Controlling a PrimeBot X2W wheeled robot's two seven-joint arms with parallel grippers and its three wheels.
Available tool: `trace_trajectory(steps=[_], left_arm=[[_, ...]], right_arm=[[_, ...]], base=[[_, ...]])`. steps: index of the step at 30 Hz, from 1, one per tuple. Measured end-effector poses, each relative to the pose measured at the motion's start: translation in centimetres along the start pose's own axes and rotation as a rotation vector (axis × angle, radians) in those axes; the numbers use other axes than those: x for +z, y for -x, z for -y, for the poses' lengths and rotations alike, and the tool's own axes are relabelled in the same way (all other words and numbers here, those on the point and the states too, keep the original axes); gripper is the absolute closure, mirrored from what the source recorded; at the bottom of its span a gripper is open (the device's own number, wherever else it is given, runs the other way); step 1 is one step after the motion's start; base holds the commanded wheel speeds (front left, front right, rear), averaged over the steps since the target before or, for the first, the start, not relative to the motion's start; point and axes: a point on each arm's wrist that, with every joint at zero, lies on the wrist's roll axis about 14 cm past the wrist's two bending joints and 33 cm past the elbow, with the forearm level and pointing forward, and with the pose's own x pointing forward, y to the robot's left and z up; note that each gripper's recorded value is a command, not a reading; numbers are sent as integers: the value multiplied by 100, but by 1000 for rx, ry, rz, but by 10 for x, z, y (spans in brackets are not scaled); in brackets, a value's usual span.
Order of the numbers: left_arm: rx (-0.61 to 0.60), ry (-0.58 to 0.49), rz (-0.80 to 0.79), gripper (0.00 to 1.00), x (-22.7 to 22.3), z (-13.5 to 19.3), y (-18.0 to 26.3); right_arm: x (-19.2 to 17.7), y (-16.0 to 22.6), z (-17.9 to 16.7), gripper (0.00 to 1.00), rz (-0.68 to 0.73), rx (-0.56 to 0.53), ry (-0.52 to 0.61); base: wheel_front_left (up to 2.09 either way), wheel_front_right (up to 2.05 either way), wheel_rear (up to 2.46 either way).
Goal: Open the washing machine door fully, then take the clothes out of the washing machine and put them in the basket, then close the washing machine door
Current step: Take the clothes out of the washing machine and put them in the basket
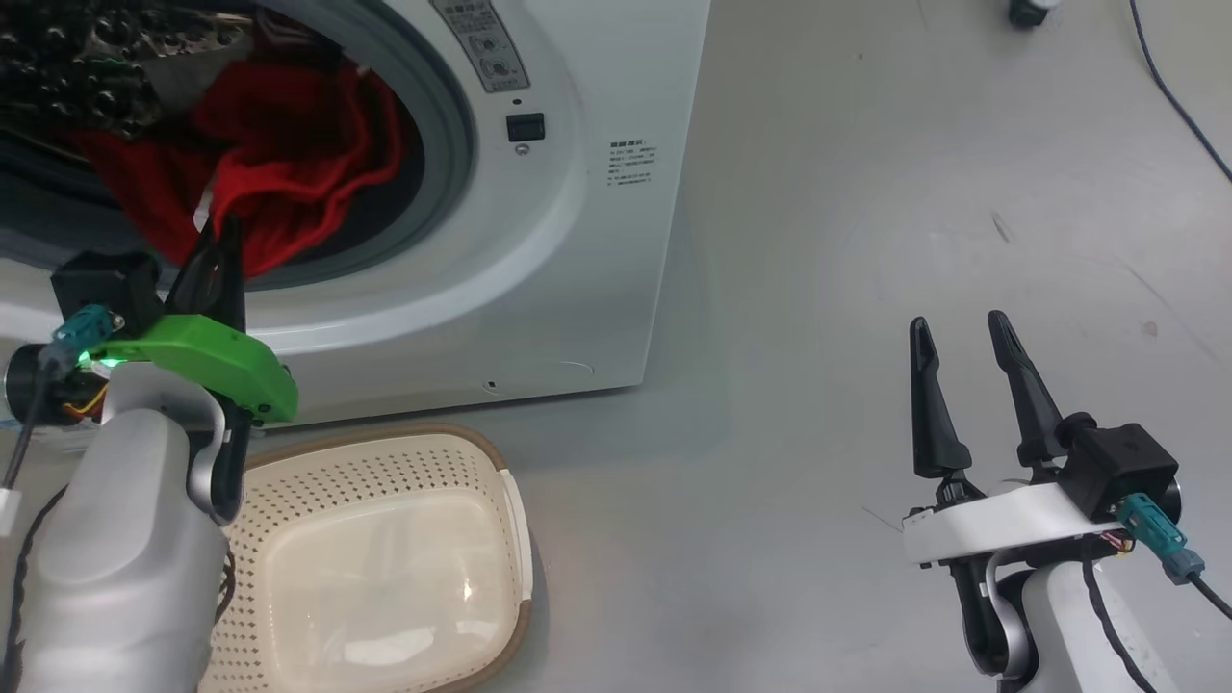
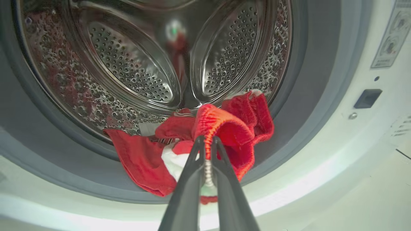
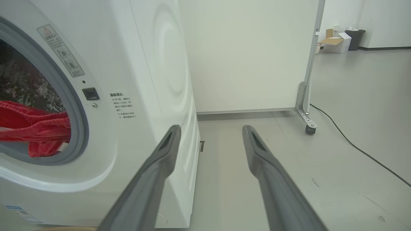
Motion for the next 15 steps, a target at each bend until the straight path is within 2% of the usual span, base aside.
trace_trajectory(steps=[15], left_arm=[[-1, -22, 232, 100, 68, 4, 54]], right_arm=[[12, 7, -28, 0, 33, 95, -20]], base=[[0, 0, 0]])
